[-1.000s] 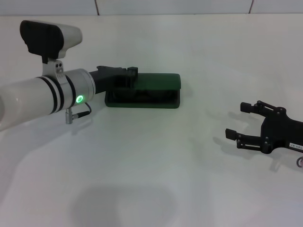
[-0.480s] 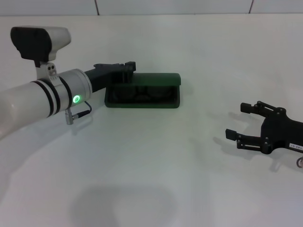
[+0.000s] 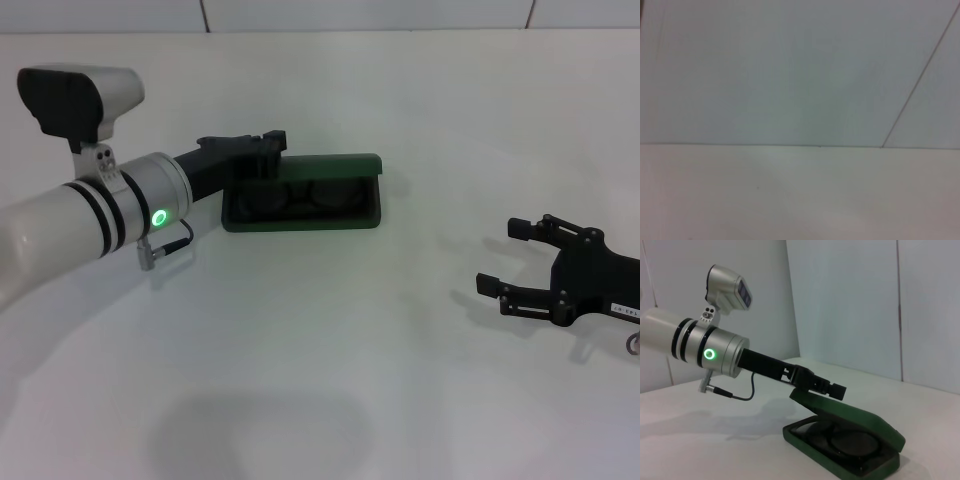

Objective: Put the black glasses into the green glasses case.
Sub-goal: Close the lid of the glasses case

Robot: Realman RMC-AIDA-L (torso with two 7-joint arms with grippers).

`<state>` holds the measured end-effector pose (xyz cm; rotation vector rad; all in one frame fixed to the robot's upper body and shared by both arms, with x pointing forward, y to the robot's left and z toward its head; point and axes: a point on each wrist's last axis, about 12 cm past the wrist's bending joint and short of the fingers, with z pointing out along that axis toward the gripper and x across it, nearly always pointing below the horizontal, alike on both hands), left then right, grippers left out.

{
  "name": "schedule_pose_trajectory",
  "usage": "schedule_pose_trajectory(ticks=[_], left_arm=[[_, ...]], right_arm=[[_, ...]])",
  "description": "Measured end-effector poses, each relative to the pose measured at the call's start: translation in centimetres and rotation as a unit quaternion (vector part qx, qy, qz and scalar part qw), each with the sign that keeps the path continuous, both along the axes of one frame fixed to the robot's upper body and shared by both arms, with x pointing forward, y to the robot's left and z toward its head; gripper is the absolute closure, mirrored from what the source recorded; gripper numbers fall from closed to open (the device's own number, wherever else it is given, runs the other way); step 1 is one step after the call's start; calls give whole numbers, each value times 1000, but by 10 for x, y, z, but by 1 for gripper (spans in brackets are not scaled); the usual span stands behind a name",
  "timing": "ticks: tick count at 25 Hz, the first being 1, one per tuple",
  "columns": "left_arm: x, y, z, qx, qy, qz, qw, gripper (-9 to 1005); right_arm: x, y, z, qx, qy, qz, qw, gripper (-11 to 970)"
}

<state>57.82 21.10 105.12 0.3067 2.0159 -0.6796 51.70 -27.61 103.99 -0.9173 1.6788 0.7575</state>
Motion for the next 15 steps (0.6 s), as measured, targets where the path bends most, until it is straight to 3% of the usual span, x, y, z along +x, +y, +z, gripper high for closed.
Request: schedule_pose_trajectory(ticks=[15], left_arm=[[-10,4,-14,0,-25,-10,1000,983]], right_arm=[[1,0,0,-1,2,-2,1000,81]])
